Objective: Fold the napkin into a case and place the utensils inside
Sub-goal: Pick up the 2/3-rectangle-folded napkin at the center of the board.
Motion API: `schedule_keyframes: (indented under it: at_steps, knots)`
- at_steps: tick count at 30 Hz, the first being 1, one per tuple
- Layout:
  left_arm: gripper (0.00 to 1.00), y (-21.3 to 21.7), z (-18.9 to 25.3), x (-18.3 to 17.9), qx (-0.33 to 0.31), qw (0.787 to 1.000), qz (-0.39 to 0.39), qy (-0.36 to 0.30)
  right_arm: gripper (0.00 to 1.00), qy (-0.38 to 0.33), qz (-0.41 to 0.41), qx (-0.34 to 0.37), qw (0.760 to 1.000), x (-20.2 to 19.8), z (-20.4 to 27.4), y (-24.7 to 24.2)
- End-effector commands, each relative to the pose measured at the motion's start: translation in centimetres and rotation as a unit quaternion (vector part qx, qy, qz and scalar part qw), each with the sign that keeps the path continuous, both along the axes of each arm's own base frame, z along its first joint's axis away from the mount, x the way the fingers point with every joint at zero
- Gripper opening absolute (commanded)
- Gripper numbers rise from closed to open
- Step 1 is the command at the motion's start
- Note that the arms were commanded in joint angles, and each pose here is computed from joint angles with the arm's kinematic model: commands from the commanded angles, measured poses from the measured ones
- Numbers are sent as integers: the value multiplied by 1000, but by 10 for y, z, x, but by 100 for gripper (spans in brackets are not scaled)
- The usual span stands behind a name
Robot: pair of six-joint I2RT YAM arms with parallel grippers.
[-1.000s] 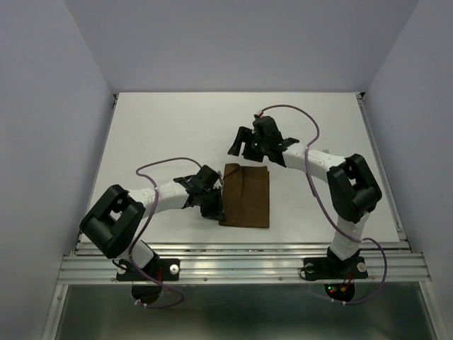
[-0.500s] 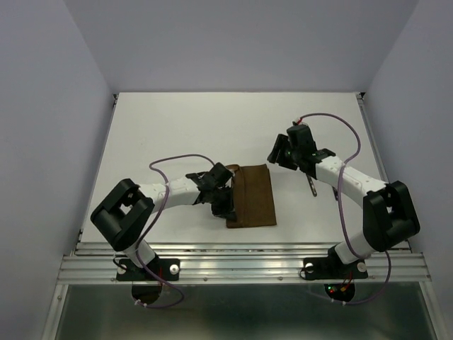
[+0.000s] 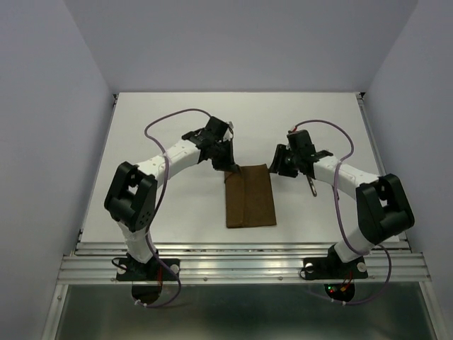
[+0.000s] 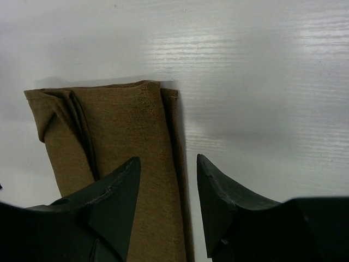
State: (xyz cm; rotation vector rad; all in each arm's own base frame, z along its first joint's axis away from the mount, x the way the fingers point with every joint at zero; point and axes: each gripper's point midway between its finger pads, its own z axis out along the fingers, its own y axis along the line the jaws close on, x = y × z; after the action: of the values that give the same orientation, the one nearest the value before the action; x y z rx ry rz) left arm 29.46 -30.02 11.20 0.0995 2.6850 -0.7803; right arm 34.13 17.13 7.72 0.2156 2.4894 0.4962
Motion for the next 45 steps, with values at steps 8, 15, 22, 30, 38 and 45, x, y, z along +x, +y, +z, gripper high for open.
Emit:
schedule_keyframes:
  at_steps: [8,15,22,30,38,45]
  knots:
    - [0,16,-27,70,72,997,17,-21,56,27,42,19,999,12,-22,21]
    - [0,12,-48,72,72,997,5,-5,52,39,51,35,997,14,-37,29]
    - [0,13,-75,72,70,997,2,18,38,39,43,31,998,21,-46,30]
    - [0,16,-89,68,72,997,-1,31,11,23,37,40,998,31,-36,33]
    - [0,16,-89,62,64,997,-2,36,1,-10,33,52,998,37,-9,35]
    - [0,15,-92,56,54,998,0,44,1,-27,39,61,997,34,14,48]
